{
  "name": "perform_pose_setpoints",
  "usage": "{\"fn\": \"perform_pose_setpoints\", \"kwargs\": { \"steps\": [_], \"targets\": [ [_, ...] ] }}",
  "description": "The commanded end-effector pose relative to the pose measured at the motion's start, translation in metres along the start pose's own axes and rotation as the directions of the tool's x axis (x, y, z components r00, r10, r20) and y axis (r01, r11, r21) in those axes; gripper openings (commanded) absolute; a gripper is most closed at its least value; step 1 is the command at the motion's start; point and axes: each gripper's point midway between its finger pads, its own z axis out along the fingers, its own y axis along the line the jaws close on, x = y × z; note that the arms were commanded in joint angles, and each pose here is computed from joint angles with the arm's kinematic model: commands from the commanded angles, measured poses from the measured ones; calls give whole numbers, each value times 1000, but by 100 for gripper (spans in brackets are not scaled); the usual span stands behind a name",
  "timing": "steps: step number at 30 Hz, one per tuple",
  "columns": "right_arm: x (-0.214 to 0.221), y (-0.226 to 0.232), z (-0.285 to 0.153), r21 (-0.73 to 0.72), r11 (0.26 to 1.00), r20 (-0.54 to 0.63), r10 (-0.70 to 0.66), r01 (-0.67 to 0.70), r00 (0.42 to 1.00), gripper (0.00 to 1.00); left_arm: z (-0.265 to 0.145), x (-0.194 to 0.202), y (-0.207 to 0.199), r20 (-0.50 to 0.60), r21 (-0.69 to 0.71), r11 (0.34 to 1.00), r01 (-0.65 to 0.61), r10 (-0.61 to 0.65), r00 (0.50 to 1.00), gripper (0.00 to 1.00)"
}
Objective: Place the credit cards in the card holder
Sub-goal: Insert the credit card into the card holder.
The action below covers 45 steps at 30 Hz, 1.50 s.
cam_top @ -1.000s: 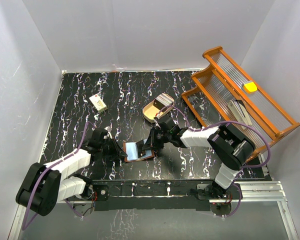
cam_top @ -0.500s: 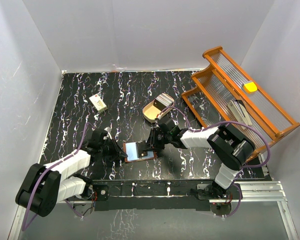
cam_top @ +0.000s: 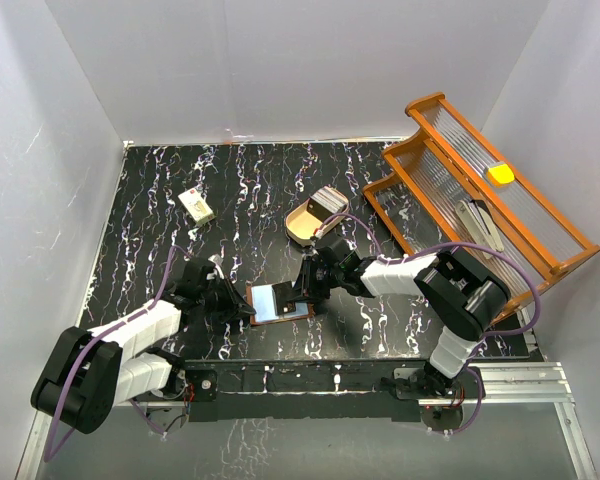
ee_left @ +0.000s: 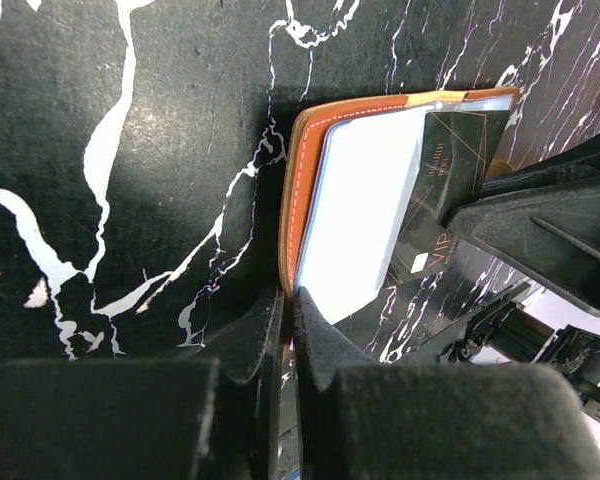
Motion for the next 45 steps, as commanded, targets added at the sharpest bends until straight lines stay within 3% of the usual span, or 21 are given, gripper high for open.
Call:
{"fn": "perform_pose_setpoints", "kwargs": {
  "steps": [1, 12, 19, 27, 40, 45],
  "targets": [
    [-4, 7, 5, -12, 1000, 11, -22, 22, 1000, 15, -1, 11, 6, -36, -8, 1000, 9, -9, 999, 0],
    [3, 16, 15, -33, 999, -12, -22, 22, 1000, 15, -1, 10, 2, -34, 9, 1000, 13, -13, 999, 0],
    [1, 19, 14, -12, 999, -1, -39, 39, 999, 24, -2, 11, 1, -34, 17, 1000, 17, -17, 999, 0],
    [-13, 19, -1, 60, 995, 56, -85, 82, 995, 26, -2, 11, 1, -33, 19, 1000, 19, -18, 999, 0],
    [-5, 30, 11, 29, 994, 25, -107, 106, 994, 29, -2, 12, 0, -36, 26, 999, 20, -19, 999, 0],
    [-6, 37, 11, 13, 992, 28, -125, 124, 992, 28, -1, 11, -3, -37, 44, 999, 20, -18, 999, 7]
  ]
}}
